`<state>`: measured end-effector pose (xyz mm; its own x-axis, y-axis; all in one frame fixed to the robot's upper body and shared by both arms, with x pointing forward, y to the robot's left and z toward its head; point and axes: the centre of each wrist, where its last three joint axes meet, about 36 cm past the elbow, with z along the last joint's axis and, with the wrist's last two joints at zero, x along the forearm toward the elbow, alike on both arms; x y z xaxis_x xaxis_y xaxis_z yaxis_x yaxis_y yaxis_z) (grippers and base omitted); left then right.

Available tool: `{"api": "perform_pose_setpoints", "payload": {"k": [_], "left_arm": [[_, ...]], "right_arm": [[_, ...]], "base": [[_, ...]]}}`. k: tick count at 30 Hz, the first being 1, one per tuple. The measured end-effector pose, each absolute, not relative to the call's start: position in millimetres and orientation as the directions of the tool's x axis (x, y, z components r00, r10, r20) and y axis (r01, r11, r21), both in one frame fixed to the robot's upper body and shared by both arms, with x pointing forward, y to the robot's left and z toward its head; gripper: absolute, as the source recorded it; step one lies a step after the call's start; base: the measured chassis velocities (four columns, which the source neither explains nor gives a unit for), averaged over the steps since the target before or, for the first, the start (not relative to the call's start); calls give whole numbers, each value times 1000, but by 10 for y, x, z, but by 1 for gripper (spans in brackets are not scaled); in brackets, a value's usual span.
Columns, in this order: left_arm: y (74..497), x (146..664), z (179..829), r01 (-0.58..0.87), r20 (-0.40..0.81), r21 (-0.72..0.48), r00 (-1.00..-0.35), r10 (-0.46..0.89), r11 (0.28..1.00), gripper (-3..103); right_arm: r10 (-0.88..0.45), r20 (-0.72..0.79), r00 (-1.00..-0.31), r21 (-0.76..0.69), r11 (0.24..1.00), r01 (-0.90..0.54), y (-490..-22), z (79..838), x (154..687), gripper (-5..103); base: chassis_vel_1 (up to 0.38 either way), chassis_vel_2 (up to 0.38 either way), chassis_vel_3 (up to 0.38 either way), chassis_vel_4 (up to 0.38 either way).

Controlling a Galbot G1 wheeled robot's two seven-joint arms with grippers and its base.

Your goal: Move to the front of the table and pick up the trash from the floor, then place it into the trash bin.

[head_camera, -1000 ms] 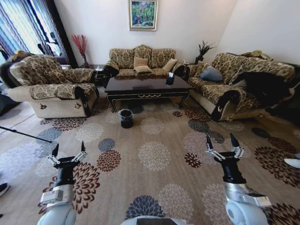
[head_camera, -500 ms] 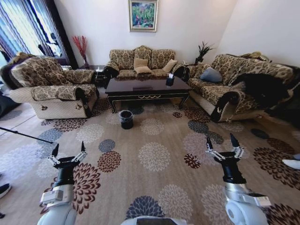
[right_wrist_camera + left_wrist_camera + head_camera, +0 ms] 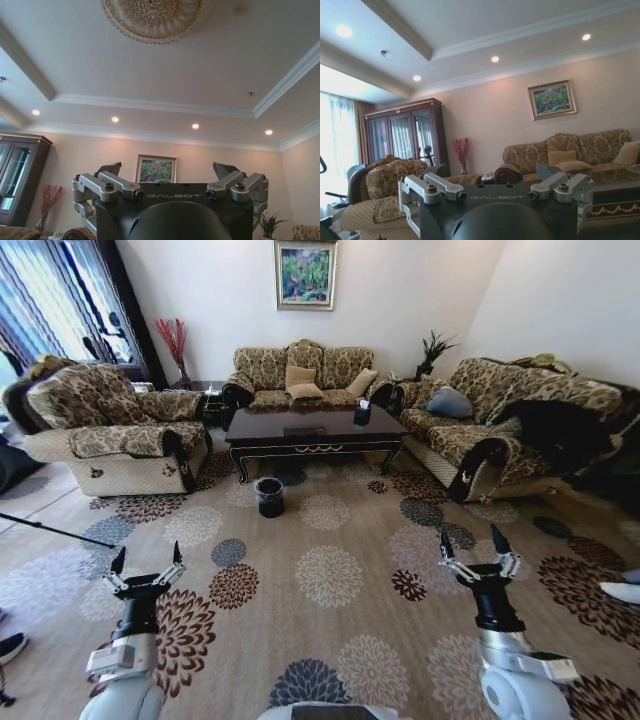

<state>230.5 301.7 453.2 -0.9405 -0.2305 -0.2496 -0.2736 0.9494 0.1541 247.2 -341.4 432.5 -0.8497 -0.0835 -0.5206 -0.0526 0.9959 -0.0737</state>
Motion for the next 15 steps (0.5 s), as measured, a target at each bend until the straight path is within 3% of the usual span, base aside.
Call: {"api": "perform_pose_setpoints", "payload": {"k": [15], "left_arm": [[3017, 2305, 4533, -274, -250, 154, -941, -231, 949, 100]], "right_arm": [[-84, -521, -850, -74, 996, -53, -3414, 4325, 2472, 100]], "base": [[0, 0, 0, 0]]}}
